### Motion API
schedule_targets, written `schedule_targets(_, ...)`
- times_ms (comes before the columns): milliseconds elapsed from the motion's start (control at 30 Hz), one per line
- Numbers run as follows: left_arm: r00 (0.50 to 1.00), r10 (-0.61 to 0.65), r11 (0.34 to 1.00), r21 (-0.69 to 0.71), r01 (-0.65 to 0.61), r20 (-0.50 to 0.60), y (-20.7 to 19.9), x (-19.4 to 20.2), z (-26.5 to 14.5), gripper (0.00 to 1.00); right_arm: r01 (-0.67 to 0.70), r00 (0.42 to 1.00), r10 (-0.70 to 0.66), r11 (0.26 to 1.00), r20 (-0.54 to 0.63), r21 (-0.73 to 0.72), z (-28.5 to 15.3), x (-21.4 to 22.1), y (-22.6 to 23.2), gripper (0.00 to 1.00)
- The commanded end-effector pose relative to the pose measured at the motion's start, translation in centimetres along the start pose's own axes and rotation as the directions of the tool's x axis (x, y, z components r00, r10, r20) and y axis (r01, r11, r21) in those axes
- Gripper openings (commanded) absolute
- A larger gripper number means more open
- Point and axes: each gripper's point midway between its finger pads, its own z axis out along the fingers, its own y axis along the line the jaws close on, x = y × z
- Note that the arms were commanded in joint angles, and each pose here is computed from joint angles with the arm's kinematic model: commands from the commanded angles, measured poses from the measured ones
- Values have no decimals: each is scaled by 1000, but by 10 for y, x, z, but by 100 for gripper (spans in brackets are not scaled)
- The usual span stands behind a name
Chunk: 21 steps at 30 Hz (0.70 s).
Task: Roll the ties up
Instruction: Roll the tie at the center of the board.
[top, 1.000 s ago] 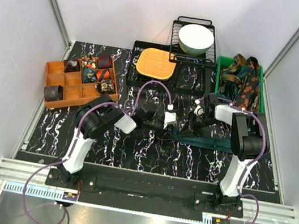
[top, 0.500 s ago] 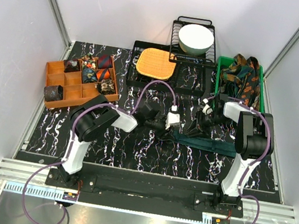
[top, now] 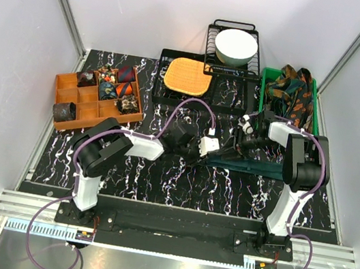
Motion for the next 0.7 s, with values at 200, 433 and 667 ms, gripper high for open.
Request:
schedule_targets(200, 938, -6, 1000, 11, 11, -348, -23, 89, -19, 23, 97, 995, -96, 986, 14, -138, 38, 3, 39, 49)
schedule_targets(433, 939, 28, 999, 38, -16, -341, -24, 87, -16, 24, 122, 992, -120, 987, 28, -104, 49, 2, 24, 33)
schedule_targets(667, 936, 30, 996, 89, 1, -352, -34, 93, -18, 27, 169, 985, -168, 985, 38, -17, 47, 1, 11, 44)
